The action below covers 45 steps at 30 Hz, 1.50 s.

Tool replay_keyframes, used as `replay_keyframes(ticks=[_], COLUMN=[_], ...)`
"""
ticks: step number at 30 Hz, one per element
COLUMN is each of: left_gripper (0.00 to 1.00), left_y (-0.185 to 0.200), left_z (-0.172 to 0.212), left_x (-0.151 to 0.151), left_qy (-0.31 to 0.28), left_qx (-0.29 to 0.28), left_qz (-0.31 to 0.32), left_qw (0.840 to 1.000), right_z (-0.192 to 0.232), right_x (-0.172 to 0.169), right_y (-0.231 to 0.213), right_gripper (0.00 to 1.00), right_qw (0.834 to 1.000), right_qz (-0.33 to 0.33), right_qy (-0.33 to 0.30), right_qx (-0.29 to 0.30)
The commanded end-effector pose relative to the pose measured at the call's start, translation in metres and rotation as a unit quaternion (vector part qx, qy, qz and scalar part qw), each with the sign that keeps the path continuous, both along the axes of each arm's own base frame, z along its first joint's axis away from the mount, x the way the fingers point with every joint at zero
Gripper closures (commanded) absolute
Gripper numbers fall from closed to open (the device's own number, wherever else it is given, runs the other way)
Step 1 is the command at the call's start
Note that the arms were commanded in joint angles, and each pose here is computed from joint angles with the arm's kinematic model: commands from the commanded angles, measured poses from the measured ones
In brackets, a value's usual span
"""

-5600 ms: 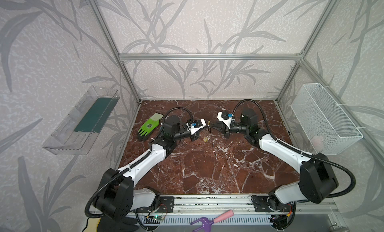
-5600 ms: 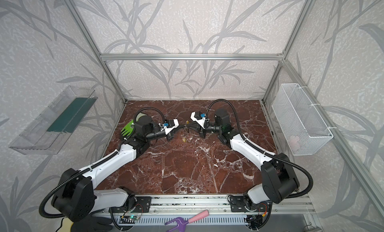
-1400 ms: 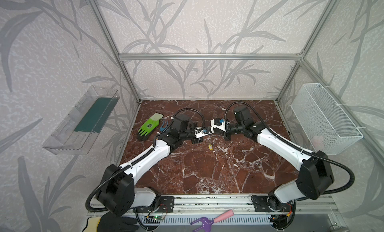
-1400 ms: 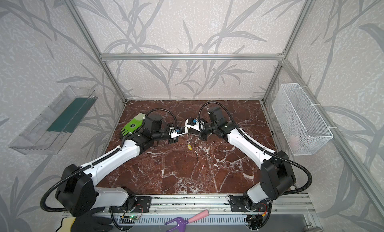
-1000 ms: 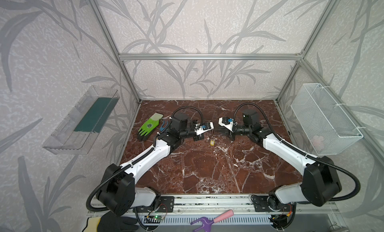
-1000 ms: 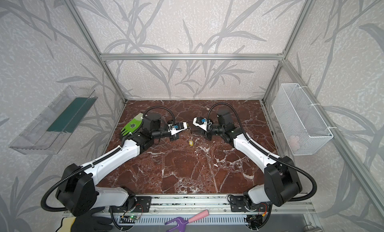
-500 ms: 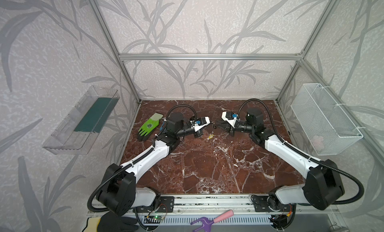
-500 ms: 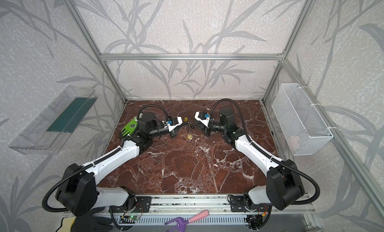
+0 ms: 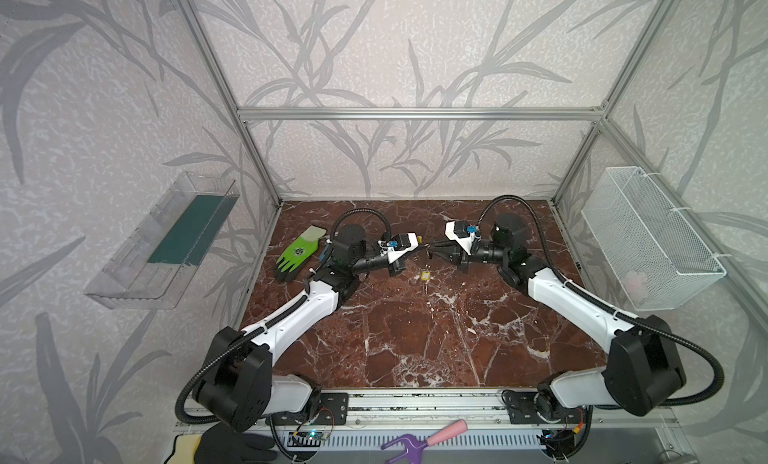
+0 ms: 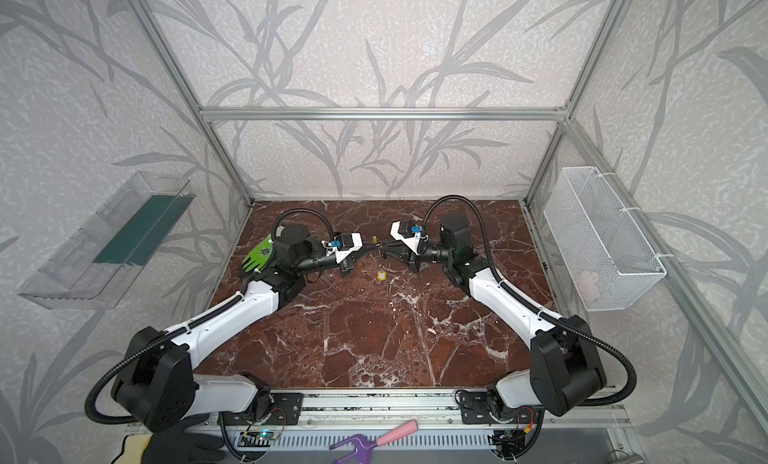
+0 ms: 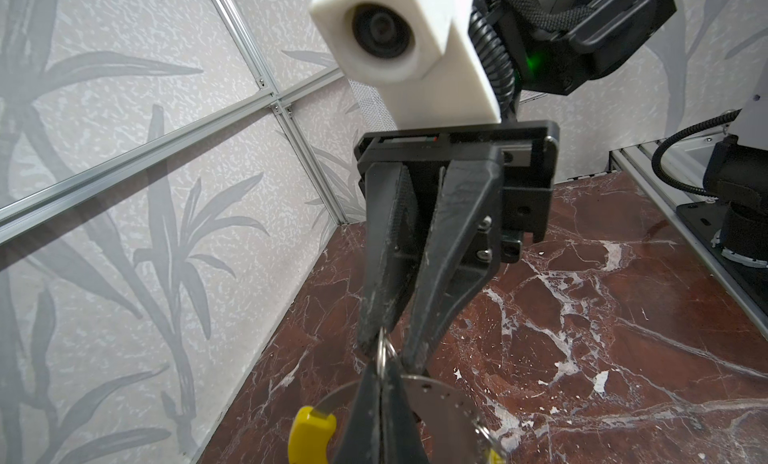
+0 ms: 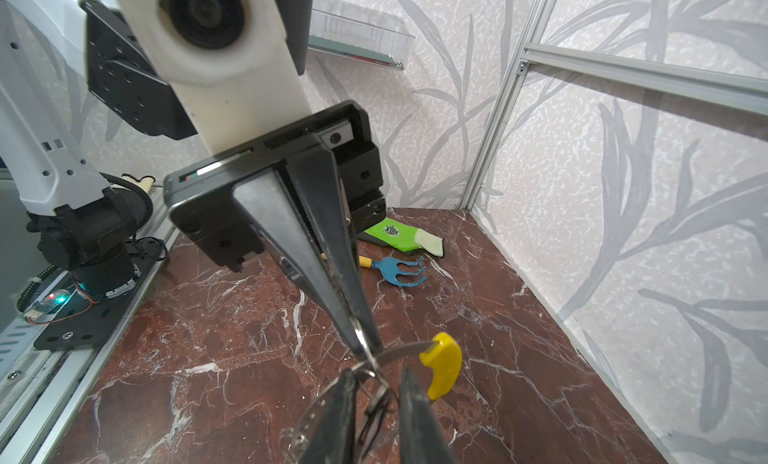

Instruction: Put the keys on the keyring

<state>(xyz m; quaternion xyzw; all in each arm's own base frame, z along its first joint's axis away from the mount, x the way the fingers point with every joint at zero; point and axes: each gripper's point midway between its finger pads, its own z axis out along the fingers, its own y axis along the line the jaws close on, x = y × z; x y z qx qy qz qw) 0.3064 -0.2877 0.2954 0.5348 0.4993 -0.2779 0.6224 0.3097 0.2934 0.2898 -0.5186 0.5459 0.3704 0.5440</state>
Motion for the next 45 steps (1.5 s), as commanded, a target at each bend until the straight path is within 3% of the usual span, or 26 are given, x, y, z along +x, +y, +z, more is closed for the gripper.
replay_keyframes(ticks=[1,7,10,16,23,30,37,39,42,45], left_gripper=[1.00,1.00,1.00,1.00,1.00,1.00,1.00,1.00,1.00,1.00], left_y=[0.000,0.001,0.002,0.001,0.003,0.000,-0.001,-0.001,-0.002,-0.001], left_z=[0.009,0.013,0.014,0.016,0.023,0.035,0.034,0.034,0.032,0.028], left_x=[-0.002,0.001,0.003,0.004,0.006,0.005,0.004,0.003,0.003,0.004], left_qy=[-0.013,-0.021,-0.024,-0.026,-0.034,-0.029,-0.025,-0.023,-0.018,-0.015], left_qx=[-0.015,-0.020,-0.021,-0.026,-0.046,-0.088,-0.088,-0.090,-0.090,-0.083], left_qz=[-0.010,-0.001,0.004,0.005,0.013,0.000,-0.005,-0.007,-0.009,-0.005], left_qw=[1.000,1.000,0.999,0.999,0.998,0.996,0.996,0.996,0.996,0.996], right_z=[0.009,-0.010,-0.013,-0.011,-0.015,-0.023,-0.026,-0.026,-0.024,-0.025], right_x=[0.000,0.009,0.012,0.016,0.014,0.004,0.001,0.001,0.004,0.014], right_y=[0.003,-0.001,0.000,0.003,0.005,0.013,0.018,0.020,0.019,0.005], right_gripper=[0.79,0.65,0.64,0.73,0.97,1.00,1.00,0.97,0.78,0.68], right_qw=[1.000,1.000,0.999,0.998,0.998,0.996,0.993,0.992,0.993,0.998], right_qz=[0.018,-0.013,-0.013,-0.007,0.004,0.045,0.070,0.077,0.068,0.017], right_qy=[0.001,0.025,0.042,0.055,0.056,0.071,0.091,0.095,0.093,0.052], right_qx=[0.001,0.000,0.012,0.025,0.023,0.005,-0.001,-0.002,-0.006,-0.022])
